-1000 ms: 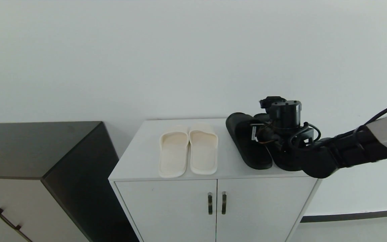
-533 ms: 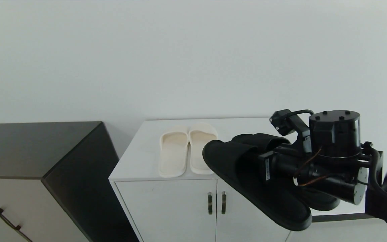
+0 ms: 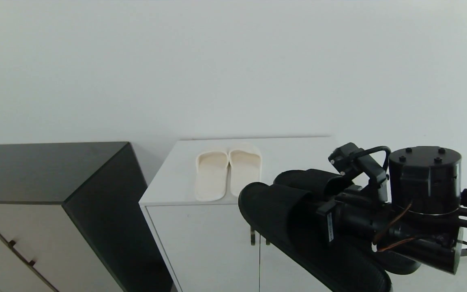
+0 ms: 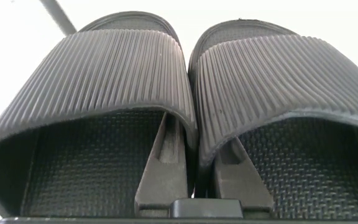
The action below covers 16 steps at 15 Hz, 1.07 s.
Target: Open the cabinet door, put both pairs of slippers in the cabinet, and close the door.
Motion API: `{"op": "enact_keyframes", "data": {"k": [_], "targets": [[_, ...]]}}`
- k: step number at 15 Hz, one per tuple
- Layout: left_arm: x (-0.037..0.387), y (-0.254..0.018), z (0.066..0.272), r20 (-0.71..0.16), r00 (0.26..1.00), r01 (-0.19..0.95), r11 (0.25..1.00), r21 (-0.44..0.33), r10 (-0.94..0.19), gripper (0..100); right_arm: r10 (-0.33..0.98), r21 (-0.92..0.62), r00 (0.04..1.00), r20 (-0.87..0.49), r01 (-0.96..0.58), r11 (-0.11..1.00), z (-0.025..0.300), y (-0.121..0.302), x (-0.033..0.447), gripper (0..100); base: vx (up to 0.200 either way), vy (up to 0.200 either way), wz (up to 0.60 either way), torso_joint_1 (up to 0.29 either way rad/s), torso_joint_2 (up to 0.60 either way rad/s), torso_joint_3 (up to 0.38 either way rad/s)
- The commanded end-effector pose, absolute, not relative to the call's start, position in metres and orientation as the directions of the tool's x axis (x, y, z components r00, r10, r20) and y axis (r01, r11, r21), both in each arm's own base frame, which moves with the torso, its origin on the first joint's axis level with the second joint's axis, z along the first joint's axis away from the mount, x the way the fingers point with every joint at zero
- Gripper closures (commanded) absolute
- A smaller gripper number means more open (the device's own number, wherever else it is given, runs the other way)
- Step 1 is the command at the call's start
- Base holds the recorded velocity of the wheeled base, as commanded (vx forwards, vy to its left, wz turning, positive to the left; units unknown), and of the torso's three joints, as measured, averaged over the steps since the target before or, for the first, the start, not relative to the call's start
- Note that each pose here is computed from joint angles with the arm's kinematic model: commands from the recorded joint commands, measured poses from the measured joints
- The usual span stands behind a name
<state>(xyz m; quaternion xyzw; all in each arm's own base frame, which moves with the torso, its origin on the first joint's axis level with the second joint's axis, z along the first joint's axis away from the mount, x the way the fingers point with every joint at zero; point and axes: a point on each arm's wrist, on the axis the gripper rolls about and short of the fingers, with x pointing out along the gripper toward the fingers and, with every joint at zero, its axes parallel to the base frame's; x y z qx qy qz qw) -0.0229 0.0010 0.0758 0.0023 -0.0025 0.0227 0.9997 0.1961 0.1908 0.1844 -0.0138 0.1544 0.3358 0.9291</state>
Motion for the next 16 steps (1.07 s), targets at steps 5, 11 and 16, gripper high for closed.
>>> {"op": "enact_keyframes", "data": {"k": [5, 11, 16], "targets": [[-0.023, 0.001, 0.076, 0.005, 0.999, -0.046, 0.999, 0.006, 0.046, 100, 0.679, 0.087, 0.675, -0.289, -0.688, 0.720, 0.184, 0.179, 0.182, 100, -0.040, 0.000, 0.00, -0.001, 0.00, 0.001], [-0.023, 0.001, 0.076, 0.005, 0.999, -0.040, 0.999, 0.012, 0.040, 100, 0.679, 0.088, 0.672, -0.295, -0.689, 0.720, 0.182, 0.177, 0.180, 100, 0.000, -0.133, 0.00, 0.003, 0.00, 0.002], [-0.023, 0.001, 0.076, 0.005, 0.999, -0.041, 0.999, 0.007, 0.041, 100, 0.677, 0.035, 0.663, -0.319, -0.705, 0.708, 0.173, 0.170, 0.181, 100, 0.000, 0.000, 0.00, 0.000, 0.00, 0.000]]}}
